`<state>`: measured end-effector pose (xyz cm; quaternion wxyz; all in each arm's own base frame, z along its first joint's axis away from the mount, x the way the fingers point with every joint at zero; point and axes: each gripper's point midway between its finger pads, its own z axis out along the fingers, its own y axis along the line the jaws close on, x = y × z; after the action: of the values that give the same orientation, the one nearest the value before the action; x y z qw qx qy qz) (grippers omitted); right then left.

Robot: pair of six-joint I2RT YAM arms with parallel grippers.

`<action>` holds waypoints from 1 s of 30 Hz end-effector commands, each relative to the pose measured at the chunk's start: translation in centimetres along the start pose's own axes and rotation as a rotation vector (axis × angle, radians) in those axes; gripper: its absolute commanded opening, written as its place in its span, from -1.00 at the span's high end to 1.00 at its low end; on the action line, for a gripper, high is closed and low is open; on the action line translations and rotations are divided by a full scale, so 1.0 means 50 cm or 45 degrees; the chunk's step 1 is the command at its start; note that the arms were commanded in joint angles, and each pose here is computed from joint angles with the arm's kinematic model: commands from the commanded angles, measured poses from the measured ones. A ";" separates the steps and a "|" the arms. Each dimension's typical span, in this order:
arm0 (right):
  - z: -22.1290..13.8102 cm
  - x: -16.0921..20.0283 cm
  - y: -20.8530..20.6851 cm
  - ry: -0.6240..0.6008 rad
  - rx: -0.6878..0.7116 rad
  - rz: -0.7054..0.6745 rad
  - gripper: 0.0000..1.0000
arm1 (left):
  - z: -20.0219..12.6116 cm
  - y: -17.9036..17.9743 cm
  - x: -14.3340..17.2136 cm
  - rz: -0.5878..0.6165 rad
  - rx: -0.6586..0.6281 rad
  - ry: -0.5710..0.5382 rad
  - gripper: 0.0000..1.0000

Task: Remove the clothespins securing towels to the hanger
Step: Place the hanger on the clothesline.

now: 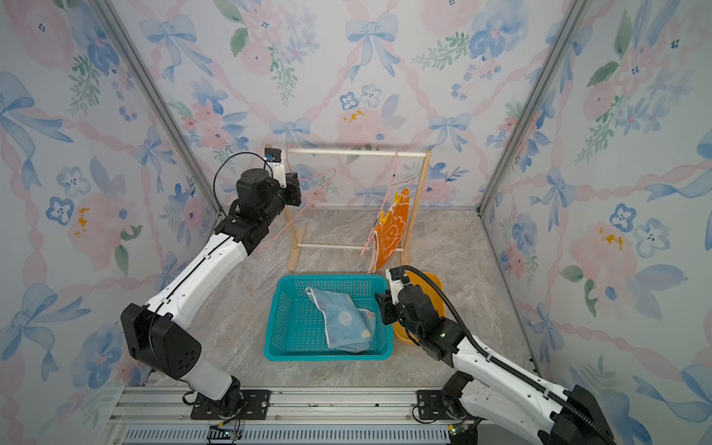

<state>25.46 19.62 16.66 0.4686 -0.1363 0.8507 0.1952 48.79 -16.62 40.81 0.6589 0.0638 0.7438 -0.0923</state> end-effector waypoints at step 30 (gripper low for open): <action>-0.029 -0.030 -0.015 -0.073 0.029 0.014 0.25 | -0.045 -0.016 -0.010 0.021 0.043 -0.029 0.12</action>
<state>25.28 19.29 18.13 0.4868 -0.1304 0.8392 0.2044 47.96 -16.96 39.91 0.6550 0.0720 0.7460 -0.0963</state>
